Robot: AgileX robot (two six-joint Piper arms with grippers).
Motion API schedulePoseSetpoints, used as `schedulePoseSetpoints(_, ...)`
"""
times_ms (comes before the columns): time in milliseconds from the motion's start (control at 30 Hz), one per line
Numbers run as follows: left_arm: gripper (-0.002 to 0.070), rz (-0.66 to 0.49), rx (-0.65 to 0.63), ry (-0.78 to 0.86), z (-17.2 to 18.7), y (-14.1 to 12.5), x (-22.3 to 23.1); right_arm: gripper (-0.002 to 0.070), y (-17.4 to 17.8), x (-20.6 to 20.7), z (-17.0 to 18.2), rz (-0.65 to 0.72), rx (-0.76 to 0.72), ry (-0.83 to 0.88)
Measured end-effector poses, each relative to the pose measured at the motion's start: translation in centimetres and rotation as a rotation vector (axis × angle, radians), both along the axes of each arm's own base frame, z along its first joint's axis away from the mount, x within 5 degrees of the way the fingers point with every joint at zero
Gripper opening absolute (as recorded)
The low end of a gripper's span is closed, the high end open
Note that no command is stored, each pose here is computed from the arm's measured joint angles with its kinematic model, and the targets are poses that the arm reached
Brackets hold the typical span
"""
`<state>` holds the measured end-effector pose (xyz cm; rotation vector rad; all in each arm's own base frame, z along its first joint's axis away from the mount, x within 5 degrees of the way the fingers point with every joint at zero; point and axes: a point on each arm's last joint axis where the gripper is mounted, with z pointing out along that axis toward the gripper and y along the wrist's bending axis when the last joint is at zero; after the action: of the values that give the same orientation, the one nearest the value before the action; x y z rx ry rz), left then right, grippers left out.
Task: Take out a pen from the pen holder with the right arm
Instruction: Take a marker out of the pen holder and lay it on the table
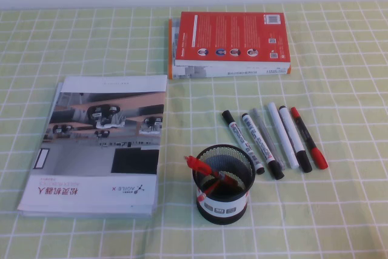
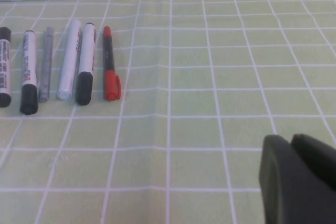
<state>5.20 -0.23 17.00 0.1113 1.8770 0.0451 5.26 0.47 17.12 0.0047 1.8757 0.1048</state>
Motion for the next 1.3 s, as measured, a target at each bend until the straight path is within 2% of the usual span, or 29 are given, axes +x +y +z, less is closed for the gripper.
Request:
schedulePoseSetpoints(567,-0.0005,0.0,0.0,0.0,0.0,0.0,0.0,-0.0013,0.34,-0.01,0.07,0.007,0.105,0.002)
schedulePoseSetpoints(1033,-0.0005,0.0,0.0,0.0,0.0,0.0,0.0,-0.0013,0.4,0.03,0.23,0.006,0.131,-0.014)
schedulePoseSetpoints(1300,-0.0005,0.0,0.0,0.0,0.0,0.0,0.0,-0.0012,0.62,0.11,0.63,0.005,0.234,-0.046)
